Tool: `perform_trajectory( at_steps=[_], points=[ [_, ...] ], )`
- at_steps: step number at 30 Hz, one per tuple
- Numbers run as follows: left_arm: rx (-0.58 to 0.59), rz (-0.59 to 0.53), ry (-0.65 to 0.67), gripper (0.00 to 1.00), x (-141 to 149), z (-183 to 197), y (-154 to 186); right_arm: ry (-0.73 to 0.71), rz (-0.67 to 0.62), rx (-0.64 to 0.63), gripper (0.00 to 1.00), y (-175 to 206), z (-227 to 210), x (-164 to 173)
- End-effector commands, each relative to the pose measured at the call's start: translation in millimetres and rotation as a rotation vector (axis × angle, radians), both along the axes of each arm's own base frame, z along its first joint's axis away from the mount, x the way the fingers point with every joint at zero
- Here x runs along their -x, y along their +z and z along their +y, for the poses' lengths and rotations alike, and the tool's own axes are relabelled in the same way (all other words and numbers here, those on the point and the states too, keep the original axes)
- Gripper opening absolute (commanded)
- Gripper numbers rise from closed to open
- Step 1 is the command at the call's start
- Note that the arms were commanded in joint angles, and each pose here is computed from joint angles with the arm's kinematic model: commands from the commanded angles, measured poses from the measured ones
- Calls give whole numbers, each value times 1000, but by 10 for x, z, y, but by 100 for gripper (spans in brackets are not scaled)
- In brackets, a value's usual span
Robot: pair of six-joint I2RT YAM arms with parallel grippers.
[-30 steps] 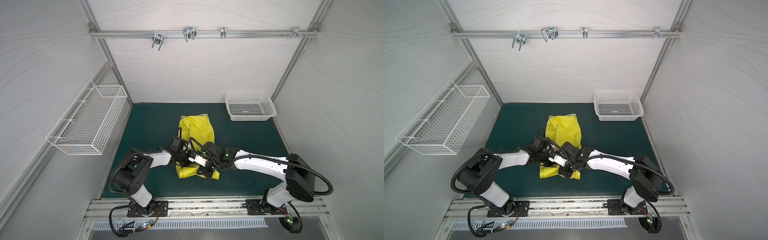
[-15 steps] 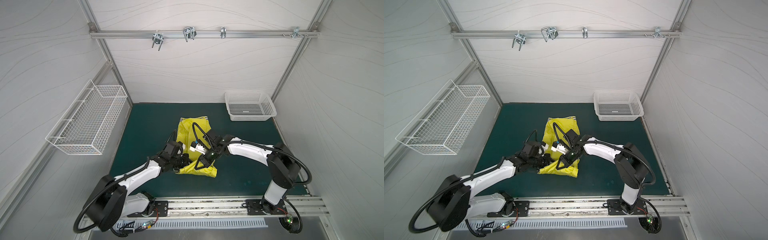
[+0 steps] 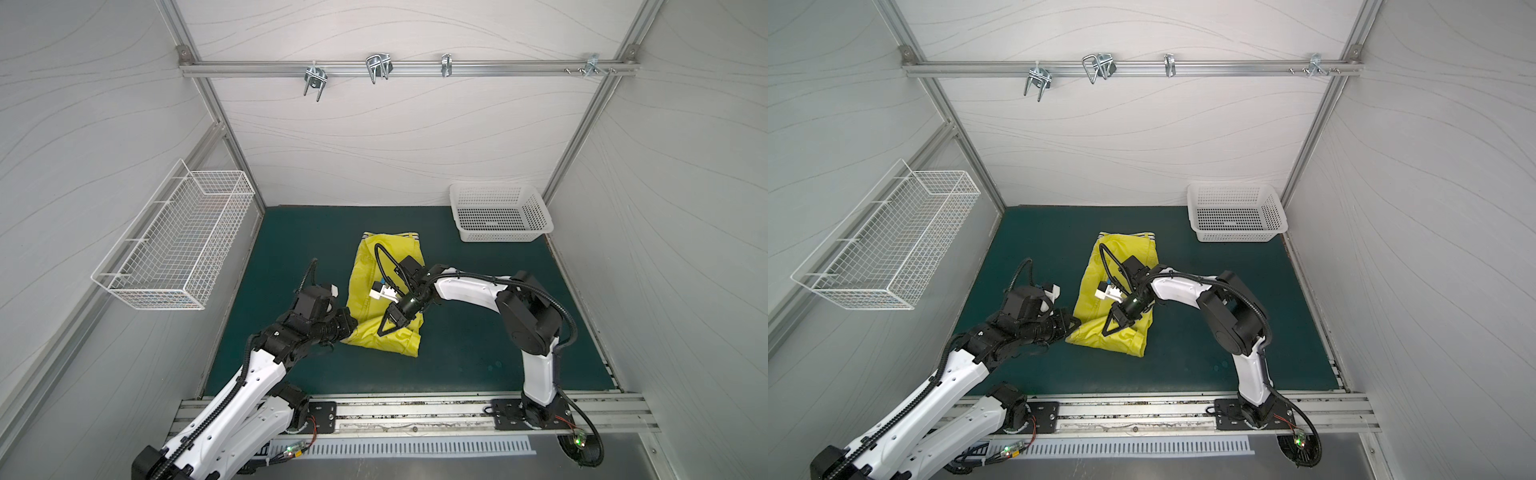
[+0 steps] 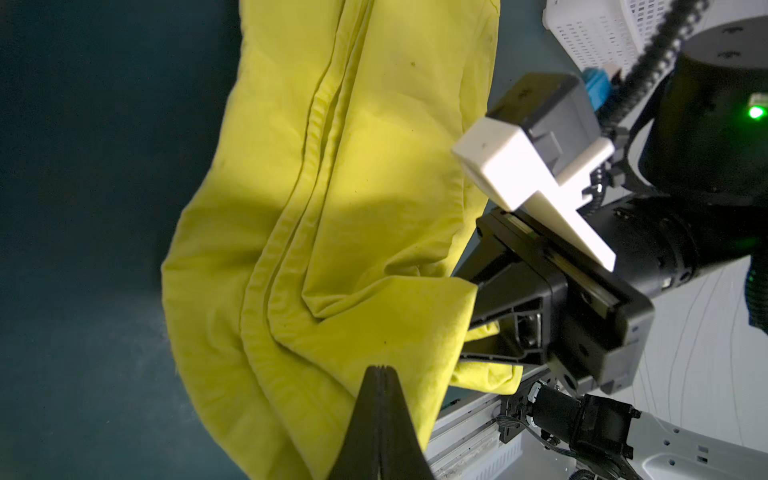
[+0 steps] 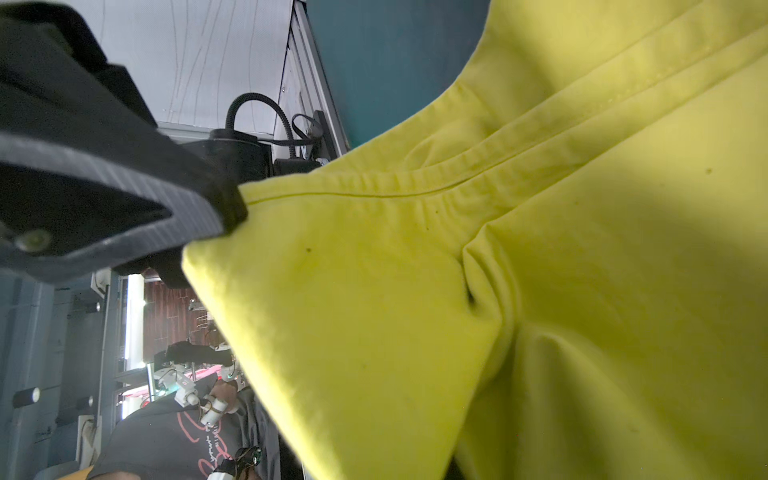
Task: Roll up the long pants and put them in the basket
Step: Roll the long pant at the center of the board.
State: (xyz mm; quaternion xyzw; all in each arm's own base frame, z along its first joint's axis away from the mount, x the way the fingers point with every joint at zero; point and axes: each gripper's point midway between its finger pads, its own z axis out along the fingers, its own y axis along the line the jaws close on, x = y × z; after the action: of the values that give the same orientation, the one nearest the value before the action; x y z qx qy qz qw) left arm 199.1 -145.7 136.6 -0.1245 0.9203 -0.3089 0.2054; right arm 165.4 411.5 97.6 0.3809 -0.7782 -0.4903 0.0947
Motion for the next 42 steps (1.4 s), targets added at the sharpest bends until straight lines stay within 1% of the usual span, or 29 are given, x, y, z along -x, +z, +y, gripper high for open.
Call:
perform_trajectory(
  at_steps=[1,3,9,11,16,20,23,26,30,31,33,34,36,37,39,40,41,42],
  points=[
    [3,-13,3,0,-14,2,13,-1,41,6,4,-94,53,-97],
    [8,-19,1,0,-33,-12,21,-5,62,40,4,-200,65,-125],
    [-13,-50,-5,0,-25,27,178,-28,63,78,6,-362,64,-182],
    [-17,-45,-6,0,-25,29,159,-34,70,80,6,-382,61,-189],
    [1,-8,-7,0,-75,-39,-27,-48,68,85,6,-415,58,-207],
    [-45,-46,28,0,-251,0,-131,-62,67,77,6,-390,56,-201],
    [-56,-56,33,0,-400,-44,-167,-68,69,77,8,-387,52,-201],
    [-67,-35,22,0,-525,-113,-263,-74,69,77,10,-385,49,-211],
    [-115,4,28,0,-660,-127,-504,-89,55,68,12,-350,54,-241],
    [-135,7,34,0,-692,-105,-559,-95,46,66,13,-340,49,-253],
    [-177,12,49,0,-757,-44,-680,-120,13,68,20,-312,9,-297],
    [-189,18,53,0,-782,-25,-731,-132,-9,66,22,-281,-11,-312],
    [-190,35,54,0,-834,-9,-823,-155,-99,65,33,-187,-72,-343],
    [-189,39,54,0,-855,-8,-853,-170,-149,72,36,-142,-110,-370],
    [-189,46,47,0,-895,-22,-916,-204,-302,124,41,-93,-234,-436],
    [-190,50,43,0,-908,-29,-939,-223,-405,172,41,-69,-314,-474],
    [-192,53,38,0,-925,-39,-963,-238,-576,241,43,-49,-420,-520],
    [-192,55,33,0,-942,-50,-983,-214,-763,287,49,-15,-488,-507]
  ],
)
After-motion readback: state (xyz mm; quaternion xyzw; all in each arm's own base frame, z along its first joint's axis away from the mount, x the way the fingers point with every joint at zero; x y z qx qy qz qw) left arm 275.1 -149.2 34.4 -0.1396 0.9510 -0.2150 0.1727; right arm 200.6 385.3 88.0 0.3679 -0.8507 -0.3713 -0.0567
